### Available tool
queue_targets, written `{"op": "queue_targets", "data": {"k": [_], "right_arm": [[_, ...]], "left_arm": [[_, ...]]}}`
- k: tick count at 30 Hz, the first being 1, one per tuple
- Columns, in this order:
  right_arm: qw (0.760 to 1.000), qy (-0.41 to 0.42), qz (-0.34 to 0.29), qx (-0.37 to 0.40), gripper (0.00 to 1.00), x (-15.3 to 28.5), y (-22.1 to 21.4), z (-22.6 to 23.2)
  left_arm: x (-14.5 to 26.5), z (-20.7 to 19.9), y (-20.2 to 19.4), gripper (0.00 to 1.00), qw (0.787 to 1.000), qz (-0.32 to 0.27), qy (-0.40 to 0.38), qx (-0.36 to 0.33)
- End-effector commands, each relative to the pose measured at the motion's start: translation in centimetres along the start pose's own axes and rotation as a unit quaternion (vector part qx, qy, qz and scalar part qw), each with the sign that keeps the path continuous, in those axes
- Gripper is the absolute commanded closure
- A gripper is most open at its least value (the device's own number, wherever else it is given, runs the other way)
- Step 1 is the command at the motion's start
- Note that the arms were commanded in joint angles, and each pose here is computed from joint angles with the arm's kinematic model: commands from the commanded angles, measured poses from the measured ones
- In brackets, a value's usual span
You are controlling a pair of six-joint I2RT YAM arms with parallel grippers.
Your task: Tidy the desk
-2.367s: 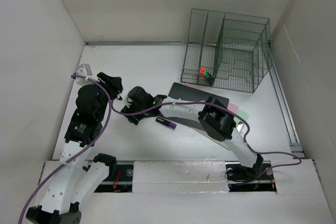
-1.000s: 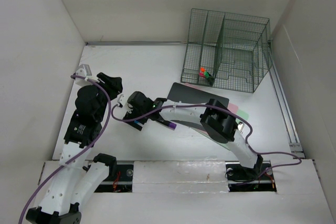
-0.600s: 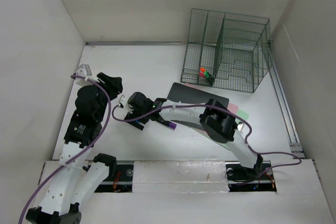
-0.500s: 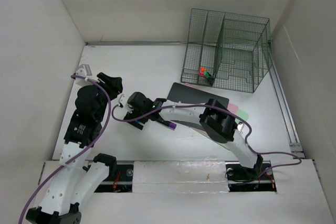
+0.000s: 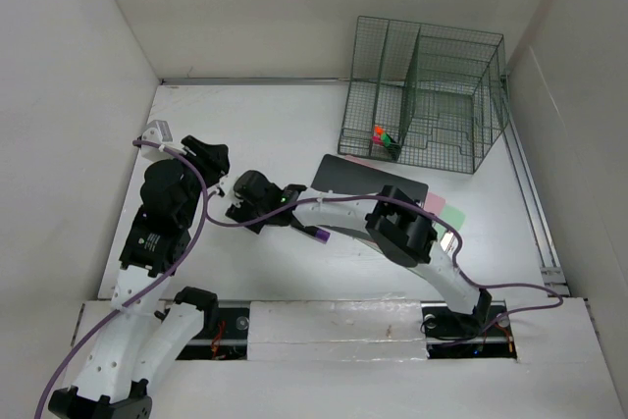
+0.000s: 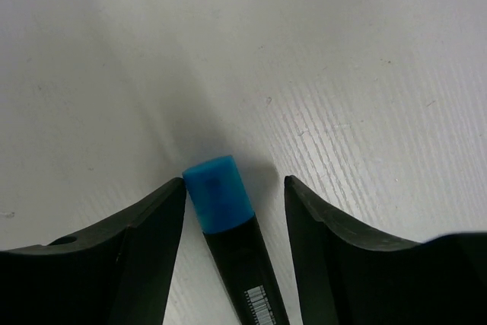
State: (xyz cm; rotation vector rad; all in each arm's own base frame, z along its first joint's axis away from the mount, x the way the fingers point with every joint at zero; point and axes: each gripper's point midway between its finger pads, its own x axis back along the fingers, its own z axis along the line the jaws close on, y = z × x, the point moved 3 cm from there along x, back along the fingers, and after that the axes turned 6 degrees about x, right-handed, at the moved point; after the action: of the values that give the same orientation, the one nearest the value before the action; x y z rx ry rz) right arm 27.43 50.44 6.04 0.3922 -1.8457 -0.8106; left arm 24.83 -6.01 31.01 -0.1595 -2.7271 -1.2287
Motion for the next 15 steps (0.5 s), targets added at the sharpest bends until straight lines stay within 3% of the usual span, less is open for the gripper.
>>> {"op": "queue_targets", "data": {"k": [1, 7, 15], "right_arm": [[0.999, -0.018, -0.041, -0.016, 0.41, -0.6, 2.3, -1.3], [0.998, -0.009, -0.051, -0.026, 0.47, -0.6, 2.7, -1.5], [0.996, 0.014, -0.076, -0.053, 0.67, -0.1, 3.4, -1.6]], "left_arm": [[0.7, -1.7, 2.0, 0.58, 0.999, -0.030, -0.032, 0.002], [0.6, -1.7, 1.9, 0.58, 0.999, -0.027, -0.034, 0.000], [0.6, -1.7, 1.8, 0.58, 0.999, -0.025, -0.035, -0.002]]}}
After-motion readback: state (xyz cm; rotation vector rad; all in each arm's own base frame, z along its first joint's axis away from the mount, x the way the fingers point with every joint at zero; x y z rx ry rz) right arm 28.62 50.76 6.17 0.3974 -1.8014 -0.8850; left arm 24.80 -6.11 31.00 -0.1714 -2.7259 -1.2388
